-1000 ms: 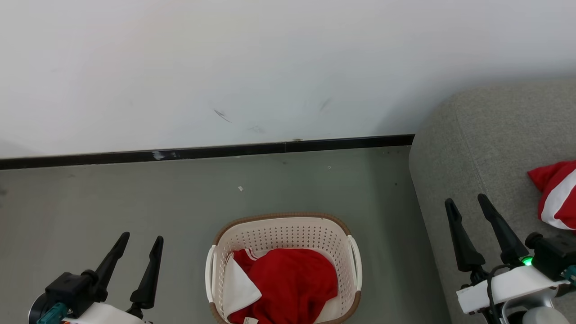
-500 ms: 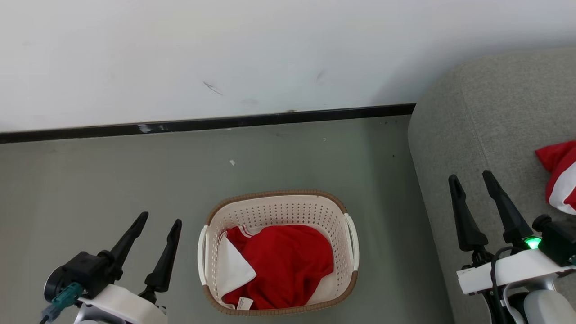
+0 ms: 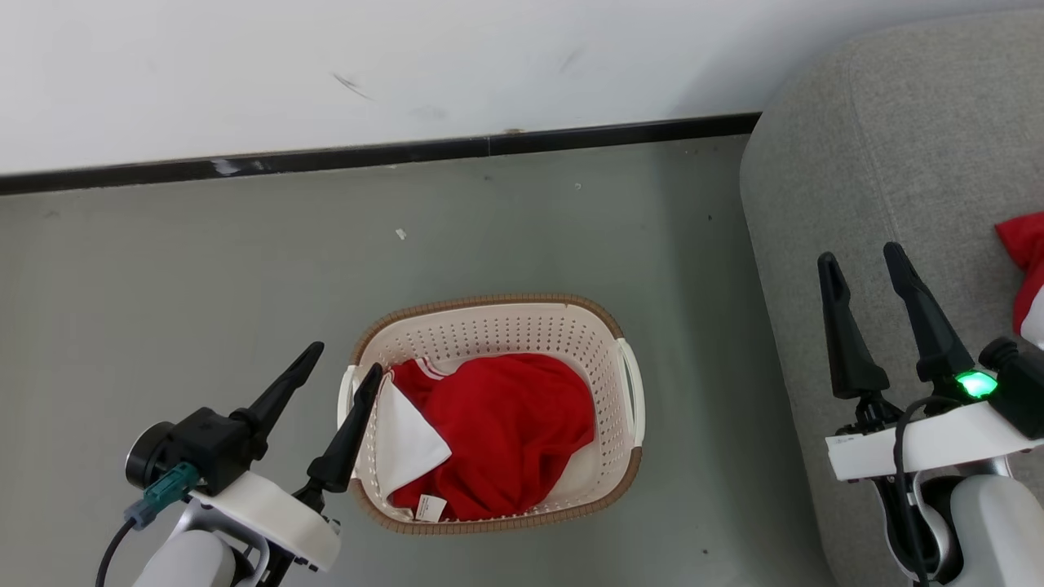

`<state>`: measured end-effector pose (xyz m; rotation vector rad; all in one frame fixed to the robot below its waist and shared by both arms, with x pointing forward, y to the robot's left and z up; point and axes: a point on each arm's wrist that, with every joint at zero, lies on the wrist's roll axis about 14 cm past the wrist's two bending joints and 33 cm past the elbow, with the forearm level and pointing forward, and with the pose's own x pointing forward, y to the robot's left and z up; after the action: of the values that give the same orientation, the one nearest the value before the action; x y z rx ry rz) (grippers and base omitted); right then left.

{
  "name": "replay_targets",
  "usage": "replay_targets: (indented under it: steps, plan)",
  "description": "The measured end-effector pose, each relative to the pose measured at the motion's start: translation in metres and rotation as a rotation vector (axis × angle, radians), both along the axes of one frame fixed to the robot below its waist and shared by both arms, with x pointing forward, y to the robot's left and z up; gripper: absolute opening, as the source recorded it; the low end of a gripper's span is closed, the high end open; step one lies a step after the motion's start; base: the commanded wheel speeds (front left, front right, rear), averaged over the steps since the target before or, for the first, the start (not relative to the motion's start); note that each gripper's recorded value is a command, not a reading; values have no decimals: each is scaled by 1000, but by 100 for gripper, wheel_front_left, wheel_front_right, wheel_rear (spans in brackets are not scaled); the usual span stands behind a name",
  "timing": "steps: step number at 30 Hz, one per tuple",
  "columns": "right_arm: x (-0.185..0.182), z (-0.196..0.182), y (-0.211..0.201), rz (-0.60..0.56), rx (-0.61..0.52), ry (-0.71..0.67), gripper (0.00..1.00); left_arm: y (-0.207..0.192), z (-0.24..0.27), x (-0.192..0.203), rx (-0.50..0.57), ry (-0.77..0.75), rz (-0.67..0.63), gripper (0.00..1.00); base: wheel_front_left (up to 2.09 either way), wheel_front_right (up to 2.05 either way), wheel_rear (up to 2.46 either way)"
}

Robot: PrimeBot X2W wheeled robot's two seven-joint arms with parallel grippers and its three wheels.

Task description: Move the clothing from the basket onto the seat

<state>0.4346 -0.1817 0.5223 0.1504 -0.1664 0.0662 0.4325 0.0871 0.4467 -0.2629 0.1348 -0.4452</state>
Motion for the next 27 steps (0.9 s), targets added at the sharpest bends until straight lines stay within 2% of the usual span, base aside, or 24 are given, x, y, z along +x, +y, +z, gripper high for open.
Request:
replay_targets:
  steps: [12,19,27]
  plan:
    - [21,-13,-3,-12,-15,11,100,-36,-51,3,48,145,-144,100,0,0,0]
    - [31,-21,-7,-27,-21,13,100,-66,-70,8,46,186,-244,100,0,0,0]
    - [35,-39,-16,-51,-38,52,100,-82,-102,13,63,255,-313,100,0,0,0]
